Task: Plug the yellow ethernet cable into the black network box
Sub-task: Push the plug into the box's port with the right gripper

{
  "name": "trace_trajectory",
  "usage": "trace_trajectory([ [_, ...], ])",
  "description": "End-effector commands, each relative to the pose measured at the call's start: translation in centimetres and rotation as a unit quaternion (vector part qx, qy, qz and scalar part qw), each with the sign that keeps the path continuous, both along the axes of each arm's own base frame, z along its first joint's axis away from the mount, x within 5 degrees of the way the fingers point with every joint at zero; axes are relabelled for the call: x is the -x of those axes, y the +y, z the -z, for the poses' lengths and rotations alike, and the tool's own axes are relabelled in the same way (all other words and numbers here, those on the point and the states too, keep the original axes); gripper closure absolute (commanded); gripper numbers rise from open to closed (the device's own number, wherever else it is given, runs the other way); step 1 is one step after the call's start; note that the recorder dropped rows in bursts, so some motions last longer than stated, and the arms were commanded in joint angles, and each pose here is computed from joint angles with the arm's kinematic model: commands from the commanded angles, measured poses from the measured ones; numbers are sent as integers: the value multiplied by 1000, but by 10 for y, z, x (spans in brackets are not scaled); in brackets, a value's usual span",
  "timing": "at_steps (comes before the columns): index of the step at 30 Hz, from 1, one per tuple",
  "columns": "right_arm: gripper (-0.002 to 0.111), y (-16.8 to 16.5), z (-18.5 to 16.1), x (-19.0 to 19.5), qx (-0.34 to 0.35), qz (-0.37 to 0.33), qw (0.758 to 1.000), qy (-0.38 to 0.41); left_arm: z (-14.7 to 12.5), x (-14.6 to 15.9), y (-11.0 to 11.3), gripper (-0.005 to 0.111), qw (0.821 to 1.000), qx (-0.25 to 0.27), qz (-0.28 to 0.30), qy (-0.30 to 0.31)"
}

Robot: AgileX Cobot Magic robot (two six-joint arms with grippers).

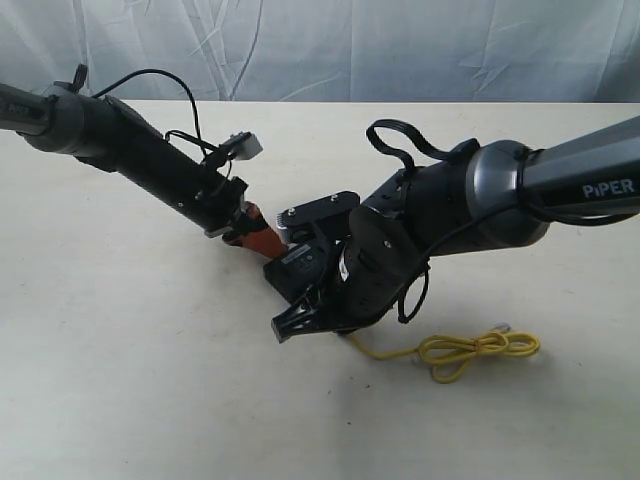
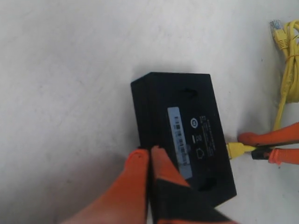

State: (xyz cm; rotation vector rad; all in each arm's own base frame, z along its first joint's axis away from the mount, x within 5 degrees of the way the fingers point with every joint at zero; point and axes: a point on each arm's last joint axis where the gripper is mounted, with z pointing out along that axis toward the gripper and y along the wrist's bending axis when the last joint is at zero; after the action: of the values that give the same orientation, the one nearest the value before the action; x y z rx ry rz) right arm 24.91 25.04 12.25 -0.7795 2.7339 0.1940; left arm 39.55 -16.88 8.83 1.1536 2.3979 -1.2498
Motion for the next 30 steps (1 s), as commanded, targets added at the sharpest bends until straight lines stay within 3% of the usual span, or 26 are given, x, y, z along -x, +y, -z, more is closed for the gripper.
trace_trajectory([
  [1,109,2,0,-1,-12,5,1000,-8,-2,3,-2,107,1000,6,8,19],
  [9,109,5,-2,-6,-24,-17,999,-43,-3,4,-3,107,1000,10,13,21],
  [24,109,0,-1,-4,17,-48,998,-41,-3,3,-1,107,1000,12,19,11],
  [27,101,0,-1,-5,12,-48,998,-45,-3,2,2,107,1000,12,16,11],
  [30,84,1,-1,-5,11,-49,998,-46,-2,1,4,107,1000,11,12,10],
])
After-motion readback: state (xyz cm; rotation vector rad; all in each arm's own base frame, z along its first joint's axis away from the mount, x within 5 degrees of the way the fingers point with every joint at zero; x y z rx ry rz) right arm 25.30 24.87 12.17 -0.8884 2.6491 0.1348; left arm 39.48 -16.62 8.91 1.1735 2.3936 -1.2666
